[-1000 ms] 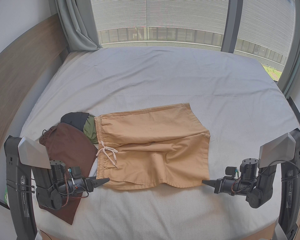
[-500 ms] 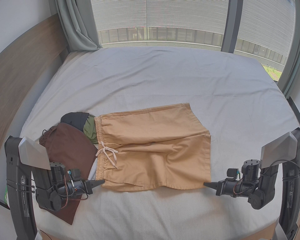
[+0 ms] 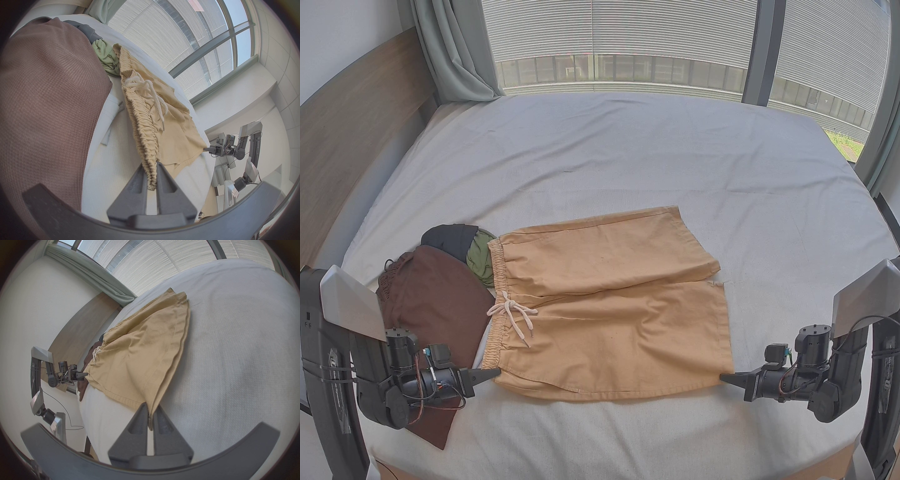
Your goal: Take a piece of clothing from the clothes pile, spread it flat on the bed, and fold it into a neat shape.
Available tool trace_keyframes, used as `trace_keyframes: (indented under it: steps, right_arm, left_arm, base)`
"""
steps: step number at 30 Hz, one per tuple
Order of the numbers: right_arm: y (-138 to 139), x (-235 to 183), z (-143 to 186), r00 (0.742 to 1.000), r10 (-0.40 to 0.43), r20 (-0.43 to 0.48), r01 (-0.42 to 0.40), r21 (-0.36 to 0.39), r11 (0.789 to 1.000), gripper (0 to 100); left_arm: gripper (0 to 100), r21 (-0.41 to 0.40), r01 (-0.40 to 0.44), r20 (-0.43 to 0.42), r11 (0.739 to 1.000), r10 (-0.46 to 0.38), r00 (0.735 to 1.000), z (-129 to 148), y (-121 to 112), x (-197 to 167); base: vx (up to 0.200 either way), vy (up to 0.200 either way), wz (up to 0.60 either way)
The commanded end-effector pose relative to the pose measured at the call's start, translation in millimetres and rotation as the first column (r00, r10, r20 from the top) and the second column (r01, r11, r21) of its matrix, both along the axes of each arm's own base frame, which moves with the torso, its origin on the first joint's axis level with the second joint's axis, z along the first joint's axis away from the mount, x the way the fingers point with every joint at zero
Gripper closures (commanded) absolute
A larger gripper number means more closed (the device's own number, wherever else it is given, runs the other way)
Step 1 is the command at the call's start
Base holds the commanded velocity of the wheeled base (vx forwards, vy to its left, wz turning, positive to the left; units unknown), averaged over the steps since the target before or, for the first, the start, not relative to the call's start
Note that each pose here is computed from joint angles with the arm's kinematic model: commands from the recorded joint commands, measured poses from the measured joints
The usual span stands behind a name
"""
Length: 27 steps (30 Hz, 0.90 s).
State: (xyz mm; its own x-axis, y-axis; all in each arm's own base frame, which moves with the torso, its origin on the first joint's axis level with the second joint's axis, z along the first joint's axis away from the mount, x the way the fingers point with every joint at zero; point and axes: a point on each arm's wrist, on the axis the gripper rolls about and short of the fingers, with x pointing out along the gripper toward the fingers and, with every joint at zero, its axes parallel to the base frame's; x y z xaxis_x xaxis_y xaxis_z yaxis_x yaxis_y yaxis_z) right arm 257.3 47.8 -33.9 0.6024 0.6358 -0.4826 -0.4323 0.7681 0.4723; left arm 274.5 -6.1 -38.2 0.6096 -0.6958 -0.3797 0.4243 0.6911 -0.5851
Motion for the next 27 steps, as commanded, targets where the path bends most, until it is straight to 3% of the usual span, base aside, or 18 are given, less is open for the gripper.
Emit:
trace_keyframes:
  steps: [1, 12, 27]
  right_arm:
    - [-2.4, -6.1, -1.2, 1.0, 0.006, -0.01, -0.006, -0.019, 1.0, 100]
    - [-9.3, -15.3, -4.5, 0.999, 0.032, -0.002, -0.032, -0.076, 0.997, 100]
    - [-18.0, -27.6, -2.7, 0.995, 0.098, 0.015, -0.096, -0.098, 0.991, 100]
  left_arm:
    - [100, 0.001, -0.002, -0.011, 1.0, 0.002, 1.0, 2.6, 0.6, -5.9]
    - [100, 0.017, 0.047, -0.004, 0.999, -0.047, 0.999, 0.1, 11.8, -24.0]
    - [100, 0.044, 0.124, -0.001, 0.991, -0.125, 0.992, -4.5, 16.0, -48.1]
  base:
    - [0.0, 0.0, 0.0]
    - [0.0, 0.0, 0.0]
    - [0.0, 0.0, 0.0]
